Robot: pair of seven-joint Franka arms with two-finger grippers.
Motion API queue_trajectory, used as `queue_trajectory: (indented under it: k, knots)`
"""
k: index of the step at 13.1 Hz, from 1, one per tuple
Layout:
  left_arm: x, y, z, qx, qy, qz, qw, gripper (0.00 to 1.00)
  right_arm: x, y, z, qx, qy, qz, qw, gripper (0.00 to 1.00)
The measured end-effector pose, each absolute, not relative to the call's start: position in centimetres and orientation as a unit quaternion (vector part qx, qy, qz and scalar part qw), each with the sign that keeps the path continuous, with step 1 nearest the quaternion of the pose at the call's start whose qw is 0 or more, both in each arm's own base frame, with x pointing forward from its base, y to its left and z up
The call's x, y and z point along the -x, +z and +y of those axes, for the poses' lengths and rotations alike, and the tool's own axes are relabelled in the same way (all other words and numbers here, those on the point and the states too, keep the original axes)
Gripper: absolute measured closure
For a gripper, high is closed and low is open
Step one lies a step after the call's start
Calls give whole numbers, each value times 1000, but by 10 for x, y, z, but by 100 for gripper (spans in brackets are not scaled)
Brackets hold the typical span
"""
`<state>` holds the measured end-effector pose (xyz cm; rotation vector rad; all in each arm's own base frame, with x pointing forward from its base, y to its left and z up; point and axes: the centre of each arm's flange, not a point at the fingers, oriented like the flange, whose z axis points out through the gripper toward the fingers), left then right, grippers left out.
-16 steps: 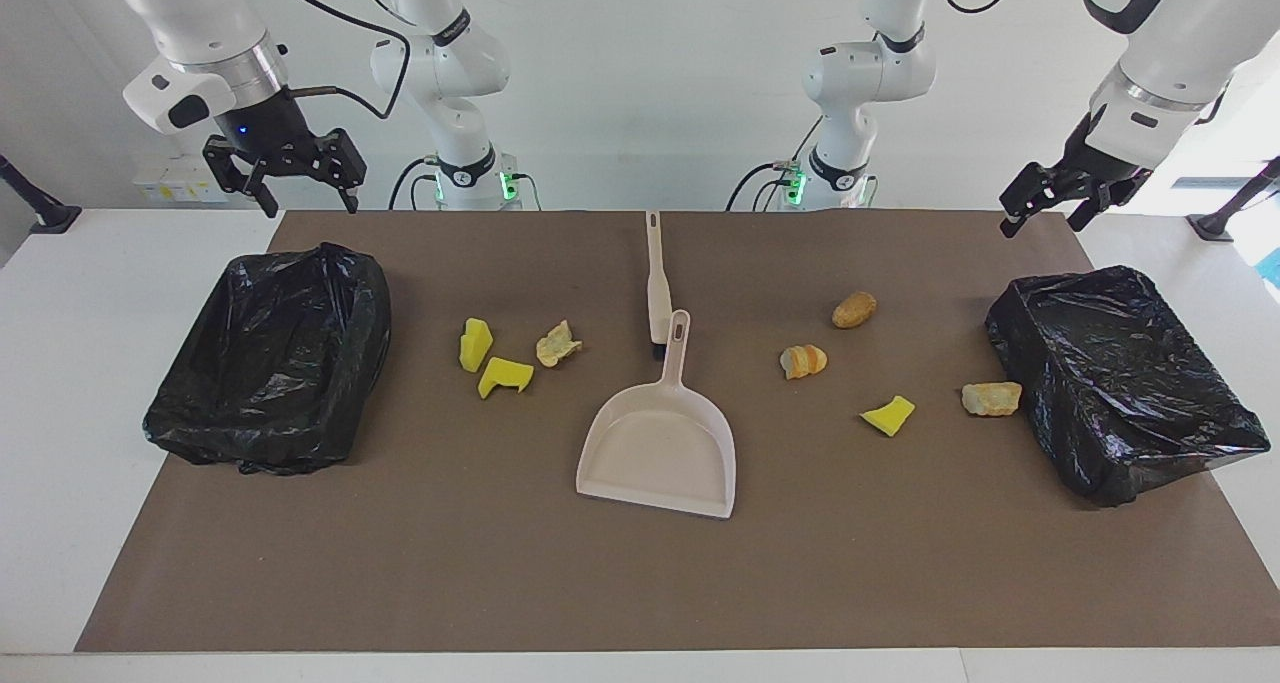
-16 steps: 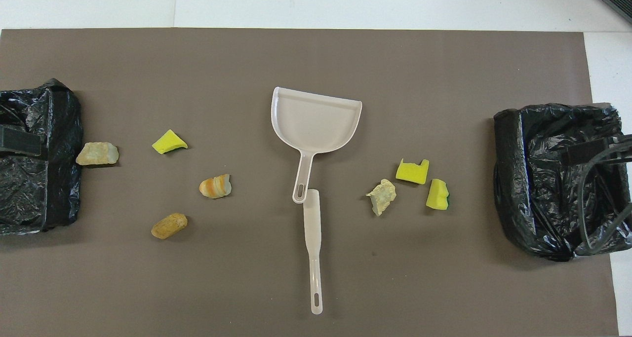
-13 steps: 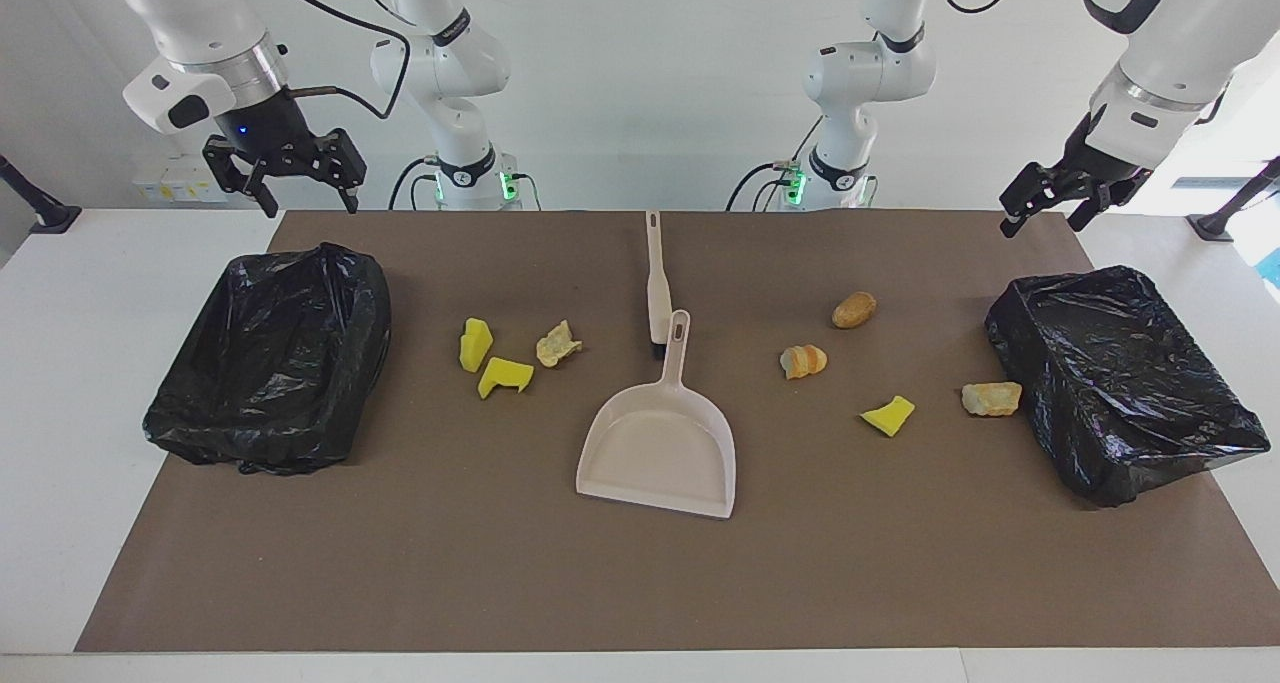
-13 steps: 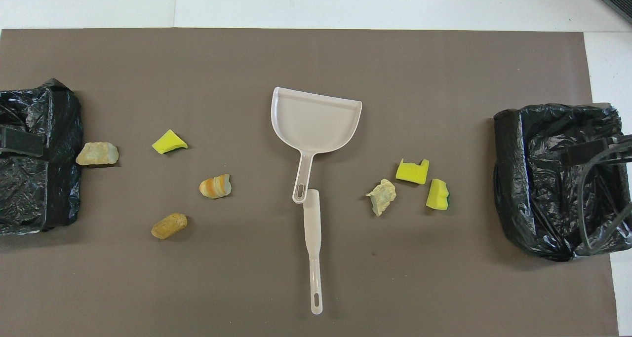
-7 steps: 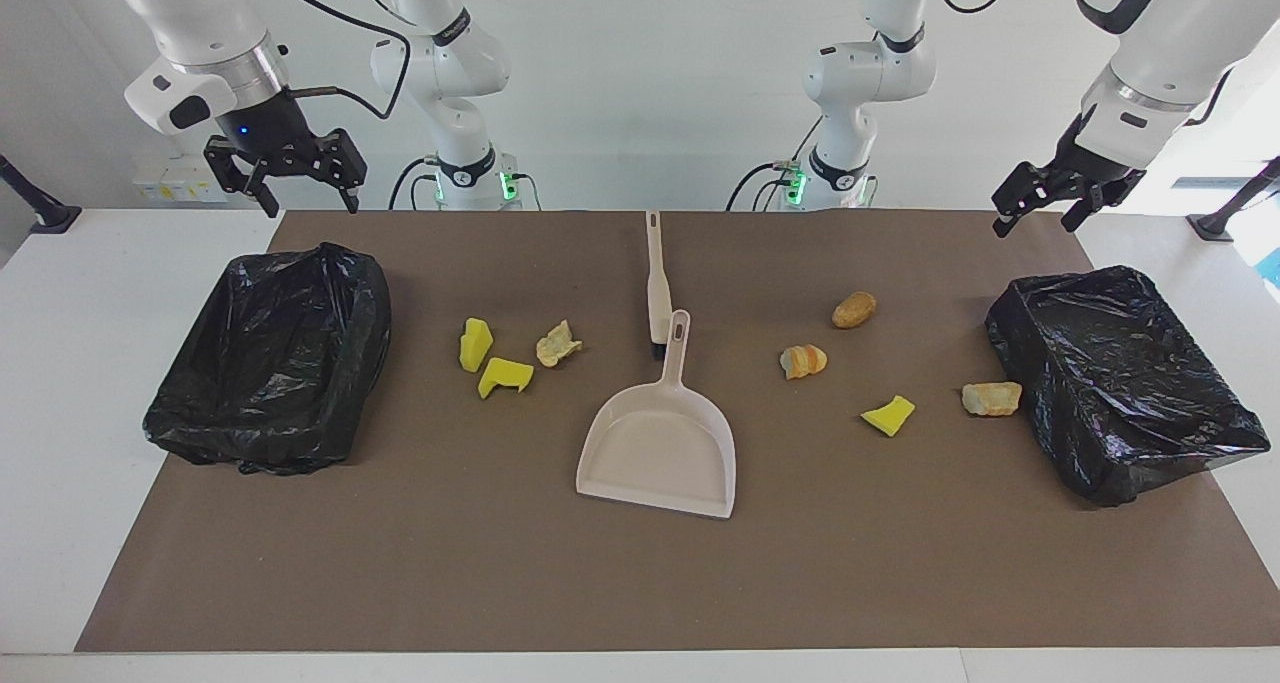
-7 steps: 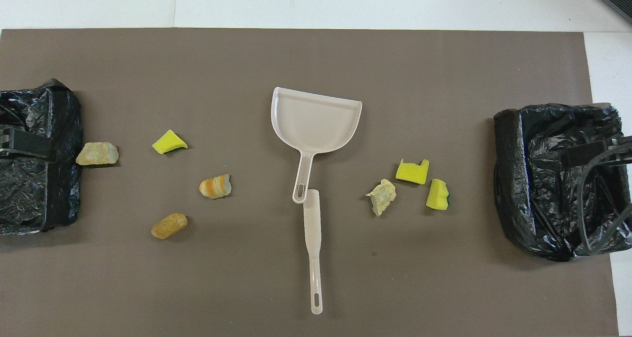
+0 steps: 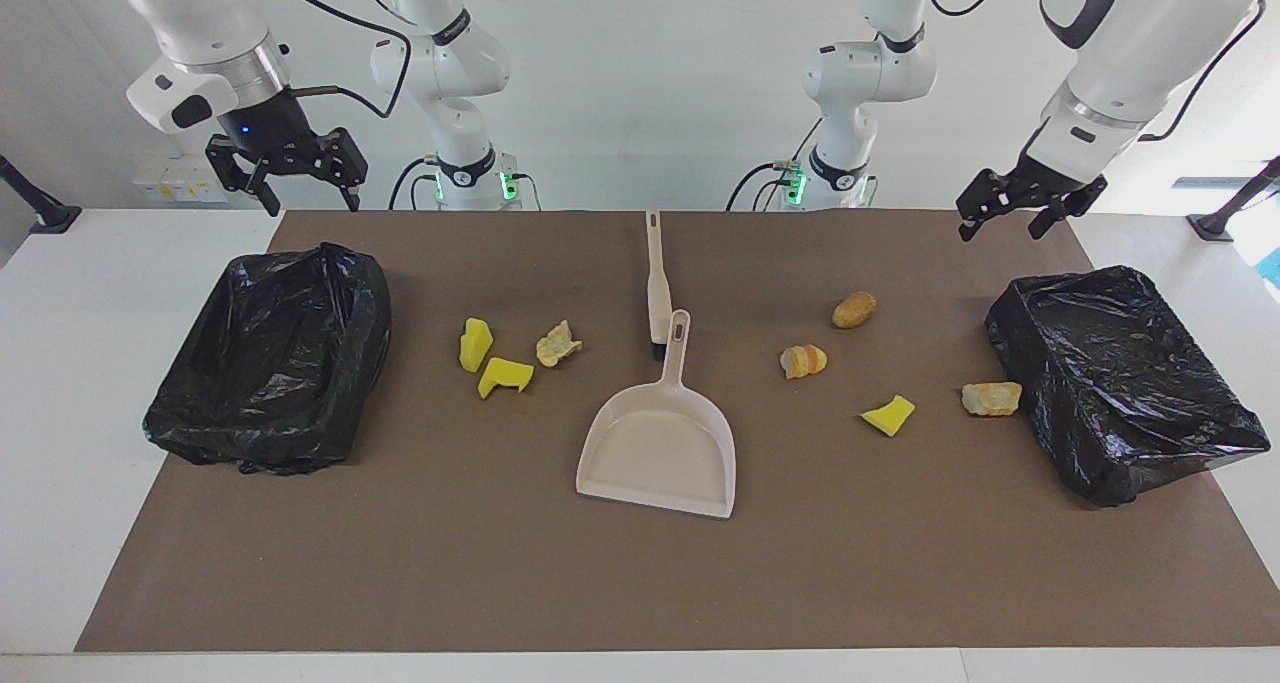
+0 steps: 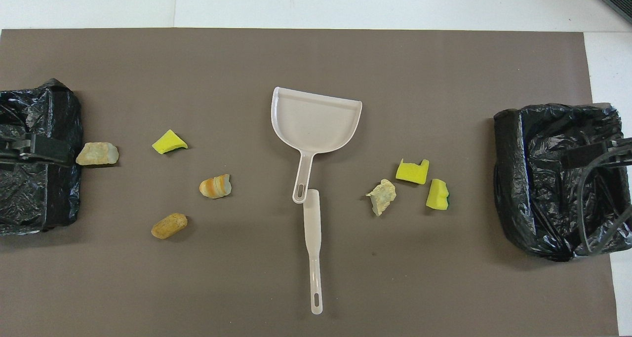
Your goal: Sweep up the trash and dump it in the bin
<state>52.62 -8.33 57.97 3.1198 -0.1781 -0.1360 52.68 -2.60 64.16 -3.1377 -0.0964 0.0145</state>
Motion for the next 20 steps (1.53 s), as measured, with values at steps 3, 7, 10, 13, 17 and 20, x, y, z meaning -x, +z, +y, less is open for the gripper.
queue_trajectory:
  k: [3, 7, 10, 13, 17, 20]
  knots:
    - [-514, 550, -126, -995, -38, -96, 6, 0, -527, 640, -26, 1000, 6, -31, 1, 0]
    - [-478, 519, -202, -990, -39, -135, 1, 0, -524, 639, -26, 999, 7, -31, 2, 0]
    - [-444, 494, -268, -992, -25, -124, 1, 0, -523, 638, -26, 999, 9, -31, 2, 0]
    - [-402, 455, -334, -994, -13, -113, 4, 0, -523, 638, -26, 999, 9, -31, 2, 0]
    - [-356, 397, -398, -994, -11, -110, 5, 0, -522, 636, -26, 999, 11, -31, 2, 0]
    - [-331, 372, -420, -994, -6, -111, 9, 0, -521, 632, -25, 999, 16, -32, 3, 0]
